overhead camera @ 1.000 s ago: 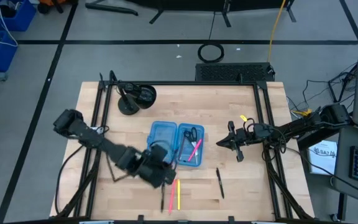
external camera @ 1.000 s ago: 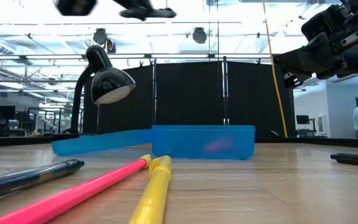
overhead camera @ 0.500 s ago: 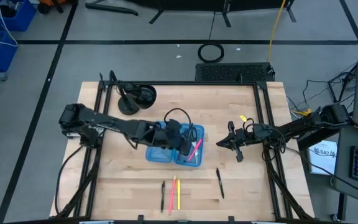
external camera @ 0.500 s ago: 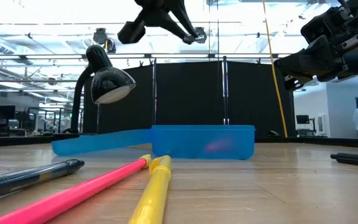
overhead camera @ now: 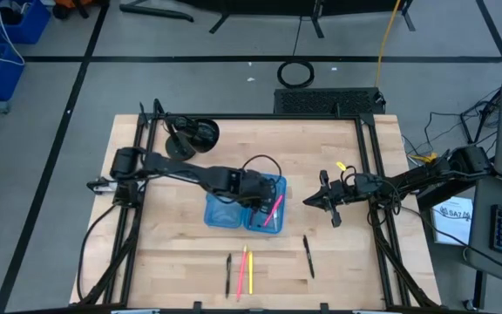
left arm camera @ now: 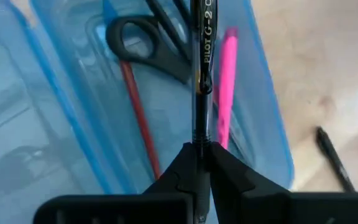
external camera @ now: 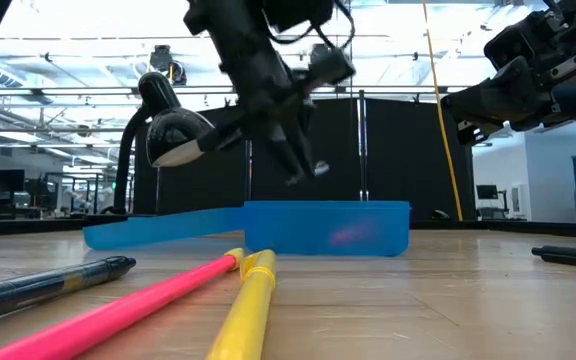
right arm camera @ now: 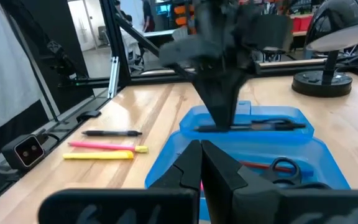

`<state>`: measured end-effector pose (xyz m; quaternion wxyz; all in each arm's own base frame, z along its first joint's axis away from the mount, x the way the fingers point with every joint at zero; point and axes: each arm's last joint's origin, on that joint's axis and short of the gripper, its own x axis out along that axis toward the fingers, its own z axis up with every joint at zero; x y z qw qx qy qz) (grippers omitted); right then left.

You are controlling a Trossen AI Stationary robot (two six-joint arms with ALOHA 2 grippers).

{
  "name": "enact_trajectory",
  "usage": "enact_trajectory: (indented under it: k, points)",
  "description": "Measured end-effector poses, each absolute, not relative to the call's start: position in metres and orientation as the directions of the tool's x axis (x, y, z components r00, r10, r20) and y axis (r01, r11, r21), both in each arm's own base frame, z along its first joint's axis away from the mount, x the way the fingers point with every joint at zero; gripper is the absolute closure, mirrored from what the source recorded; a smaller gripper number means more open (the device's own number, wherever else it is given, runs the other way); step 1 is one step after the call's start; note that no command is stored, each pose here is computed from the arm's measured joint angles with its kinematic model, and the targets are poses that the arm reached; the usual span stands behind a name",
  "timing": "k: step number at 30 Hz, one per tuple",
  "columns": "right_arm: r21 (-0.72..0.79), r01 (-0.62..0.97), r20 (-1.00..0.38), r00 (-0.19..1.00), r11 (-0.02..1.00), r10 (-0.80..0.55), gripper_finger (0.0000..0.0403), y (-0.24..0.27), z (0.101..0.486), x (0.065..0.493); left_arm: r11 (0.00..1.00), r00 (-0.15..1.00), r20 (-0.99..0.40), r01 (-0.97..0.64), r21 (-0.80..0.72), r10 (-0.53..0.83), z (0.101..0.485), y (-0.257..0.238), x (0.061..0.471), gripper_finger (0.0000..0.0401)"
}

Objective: Pick & place school supplies into a supply box
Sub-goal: Put the left black pen into the blue box, then put the right black pen into the blue box

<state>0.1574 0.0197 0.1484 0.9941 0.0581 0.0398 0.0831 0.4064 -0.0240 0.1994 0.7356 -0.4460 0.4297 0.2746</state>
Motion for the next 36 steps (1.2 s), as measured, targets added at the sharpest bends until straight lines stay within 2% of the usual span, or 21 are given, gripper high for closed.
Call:
enact_trajectory:
  k: [15,23,25,32,36]
  points:
    - [0.119,-0.161,-0.072,0.983,0.980,0.170,0.0399,0.020,0.148,0.157,0.381,0.346,-0.937,-0.862,-0.334,-0.040,0.154,-0.009,0.413,0.0379]
    - [0.119,-0.161,-0.072,0.983,0.980,0.170,0.0399,0.020,0.148,0.157,0.368,0.363,-0.930,-0.857,-0.360,-0.063,0.155,-0.010,0.414,0.0377]
    - [0.120,-0.161,-0.072,0.983,0.980,0.170,0.0399,0.020,0.148,0.157,0.374,0.382,-0.922,-0.847,-0.379,-0.068,0.158,-0.011,0.415,0.0362]
    - [0.122,-0.161,-0.072,0.983,0.979,0.170,0.0399,0.020,0.148,0.157,0.402,0.419,-0.908,-0.828,-0.391,-0.020,0.176,-0.013,0.412,0.0265]
    - [0.122,-0.161,-0.070,0.983,0.979,0.170,0.0399,0.020,0.148,0.157,0.434,0.467,-0.884,-0.796,-0.423,-0.005,0.194,-0.013,0.409,0.0232]
